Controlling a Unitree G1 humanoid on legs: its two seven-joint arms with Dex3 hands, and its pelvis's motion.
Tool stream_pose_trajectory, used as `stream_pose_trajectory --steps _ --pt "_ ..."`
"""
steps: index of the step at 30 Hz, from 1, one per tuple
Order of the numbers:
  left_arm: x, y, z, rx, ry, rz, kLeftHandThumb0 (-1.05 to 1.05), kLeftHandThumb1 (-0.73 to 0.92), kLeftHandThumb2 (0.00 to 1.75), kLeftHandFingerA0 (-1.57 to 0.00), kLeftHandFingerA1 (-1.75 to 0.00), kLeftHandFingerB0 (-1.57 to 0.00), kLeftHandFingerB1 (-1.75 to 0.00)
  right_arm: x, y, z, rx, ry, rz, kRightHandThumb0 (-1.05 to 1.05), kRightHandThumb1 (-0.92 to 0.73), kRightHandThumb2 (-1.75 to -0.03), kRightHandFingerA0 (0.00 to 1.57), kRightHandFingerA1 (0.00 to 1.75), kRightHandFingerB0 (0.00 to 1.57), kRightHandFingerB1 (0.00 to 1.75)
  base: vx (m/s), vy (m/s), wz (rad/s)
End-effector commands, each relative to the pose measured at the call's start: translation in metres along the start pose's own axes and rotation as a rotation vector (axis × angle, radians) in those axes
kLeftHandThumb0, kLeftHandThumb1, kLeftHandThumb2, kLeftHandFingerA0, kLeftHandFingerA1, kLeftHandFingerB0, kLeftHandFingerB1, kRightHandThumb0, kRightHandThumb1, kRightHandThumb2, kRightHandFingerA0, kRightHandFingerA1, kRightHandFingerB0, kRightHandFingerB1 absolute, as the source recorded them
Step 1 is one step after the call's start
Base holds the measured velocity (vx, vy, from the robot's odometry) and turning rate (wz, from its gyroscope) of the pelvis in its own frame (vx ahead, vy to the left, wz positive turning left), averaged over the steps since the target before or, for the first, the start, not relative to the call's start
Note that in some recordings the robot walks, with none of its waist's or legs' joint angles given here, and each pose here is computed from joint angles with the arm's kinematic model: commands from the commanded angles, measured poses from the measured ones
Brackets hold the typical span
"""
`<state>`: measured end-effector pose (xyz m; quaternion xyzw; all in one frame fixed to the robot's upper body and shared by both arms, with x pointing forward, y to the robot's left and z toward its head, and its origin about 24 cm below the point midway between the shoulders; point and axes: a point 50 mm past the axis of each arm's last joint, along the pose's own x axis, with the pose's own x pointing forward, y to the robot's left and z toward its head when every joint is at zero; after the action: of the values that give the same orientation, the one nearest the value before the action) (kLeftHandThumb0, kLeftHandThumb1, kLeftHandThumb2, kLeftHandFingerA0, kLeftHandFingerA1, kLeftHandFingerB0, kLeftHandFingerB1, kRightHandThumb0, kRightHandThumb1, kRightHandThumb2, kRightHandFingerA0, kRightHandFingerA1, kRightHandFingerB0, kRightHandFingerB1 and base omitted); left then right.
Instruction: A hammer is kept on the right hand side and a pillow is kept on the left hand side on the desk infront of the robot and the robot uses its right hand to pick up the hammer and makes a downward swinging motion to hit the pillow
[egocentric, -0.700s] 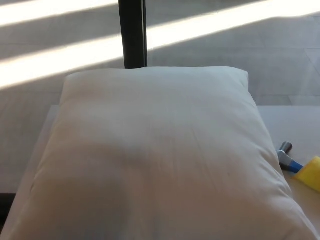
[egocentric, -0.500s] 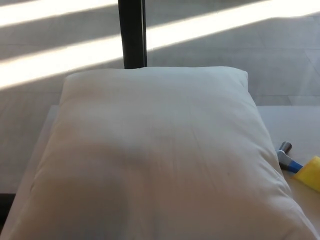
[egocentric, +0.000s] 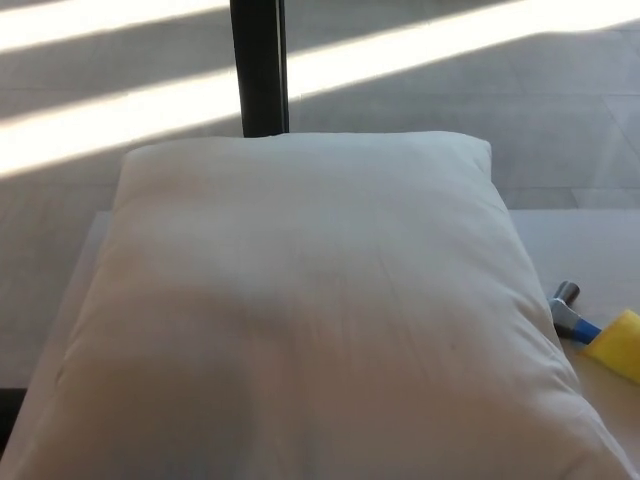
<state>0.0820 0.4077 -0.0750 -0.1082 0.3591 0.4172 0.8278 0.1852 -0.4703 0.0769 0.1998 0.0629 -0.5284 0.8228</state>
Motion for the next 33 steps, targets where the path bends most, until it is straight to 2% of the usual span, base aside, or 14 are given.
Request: stream_pose_trajectory --steps 1,3,7,9,10,12,13,14,15,16,17,18,24,33 --pt "0.000 0.005 0.009 -0.010 -0.030 0.003 -0.50 0.59 0.58 -0.73 -0.59 -0.67 -0.56 -0.003 0.037 0.039 0.126 -0.082 0.046 -0.54 -0.63 -0.76 0.00 0.04 0.00 0.15 0.00 0.000 0.00" --pt "0.000 0.005 0.009 -0.021 -0.035 -0.004 -0.51 0.58 0.58 -0.69 -0.59 -0.62 -0.55 -0.010 0.059 0.047 0.024 -0.148 0.169 -0.82 -0.59 -0.87 0.00 0.06 0.00 0.00 0.00 0.000 0.00" --pt "0.000 0.004 0.008 -0.019 -0.037 -0.012 -0.52 0.58 0.57 -0.70 -0.59 -0.67 -0.57 -0.027 0.092 0.050 -0.268 -0.269 0.368 -0.93 -0.69 -0.98 0.00 0.11 0.00 0.00 0.00 0.000 0.00" --pt "0.001 0.003 0.009 -0.043 -0.031 -0.005 -0.49 0.58 0.57 -0.73 -0.61 -0.69 -0.58 -0.039 0.108 0.049 -0.447 -0.360 0.464 -0.93 -0.65 -1.00 0.00 0.18 0.11 0.06 0.00 0.000 0.00" --pt "0.000 0.003 0.009 -0.036 -0.034 -0.012 -0.49 0.59 0.58 -0.71 -0.61 -0.66 -0.57 -0.051 0.120 0.046 -0.542 -0.366 0.536 -0.96 -0.58 -1.02 0.00 0.28 0.06 0.36 0.00 0.000 0.00" --pt "0.000 0.003 0.009 -0.035 -0.035 -0.013 -0.49 0.59 0.58 -0.71 -0.61 -0.66 -0.57 -0.054 0.122 0.045 -0.556 -0.366 0.545 -0.96 -0.58 -1.02 0.00 0.28 0.06 0.36 0.00 0.000 0.00" --pt "0.000 0.002 0.010 -0.014 -0.039 -0.004 -0.49 0.59 0.58 -0.73 -0.63 -0.69 -0.59 -0.065 0.131 0.039 -0.654 -0.403 0.601 -0.96 -0.56 -1.00 0.00 0.34 0.04 0.46 0.00 0.000 0.00" --pt "0.000 0.002 0.009 -0.016 -0.039 -0.004 -0.49 0.59 0.58 -0.73 -0.63 -0.69 -0.60 -0.072 0.136 0.036 -0.708 -0.424 0.634 -0.98 -0.73 -0.64 0.00 0.27 0.02 0.50 0.00 0.000 0.00" --pt "0.000 0.003 0.009 -0.023 -0.041 -0.005 -0.49 0.58 0.57 -0.74 -0.64 -0.71 -0.60 -0.078 0.140 0.032 -0.805 -0.469 0.678 -0.92 -0.57 -1.03 0.00 0.24 0.00 0.20 0.00 0.000 0.00" --pt "0.000 0.003 0.009 -0.018 -0.041 -0.006 -0.50 0.58 0.57 -0.75 -0.62 -0.70 -0.58 -0.081 0.142 0.029 -0.829 -0.465 0.699 -0.90 -0.72 -0.62 0.00 0.09 0.00 0.33 0.00 0.000 0.00" --pt "0.000 0.004 0.009 -0.004 -0.040 -0.012 -0.50 0.60 0.58 -0.74 -0.63 -0.70 -0.59 -0.085 0.145 0.025 -0.883 -0.472 0.727 -0.96 -0.61 -0.99 0.00 0.13 0.13 0.08 0.00 0.000 0.00" --pt "0.000 0.004 0.009 -0.006 -0.038 -0.012 -0.50 0.59 0.58 -0.73 -0.61 -0.71 -0.59 -0.087 0.147 0.021 -0.957 -0.487 0.744 -1.04 -0.64 -1.01 0.00 0.05 0.10 0.00 0.00 0.000 0.00" --pt "0.000 0.004 0.009 0.009 -0.037 0.009 -0.50 0.58 0.58 -0.80 -0.65 -0.73 -0.60 -0.083 0.155 -0.003 -1.326 -0.513 0.792 -0.96 -0.60 -0.99 0.00 0.10 0.01 0.03 0.00 0.000 0.00" --pt "0.000 0.004 0.009 0.017 -0.040 -0.005 -0.50 0.59 0.58 -0.73 -0.64 -0.72 -0.61 -0.079 0.153 -0.034 -1.507 -0.476 0.833 -0.97 -0.59 -0.95 0.00 0.05 0.14 0.07 0.00 0.000 0.00"
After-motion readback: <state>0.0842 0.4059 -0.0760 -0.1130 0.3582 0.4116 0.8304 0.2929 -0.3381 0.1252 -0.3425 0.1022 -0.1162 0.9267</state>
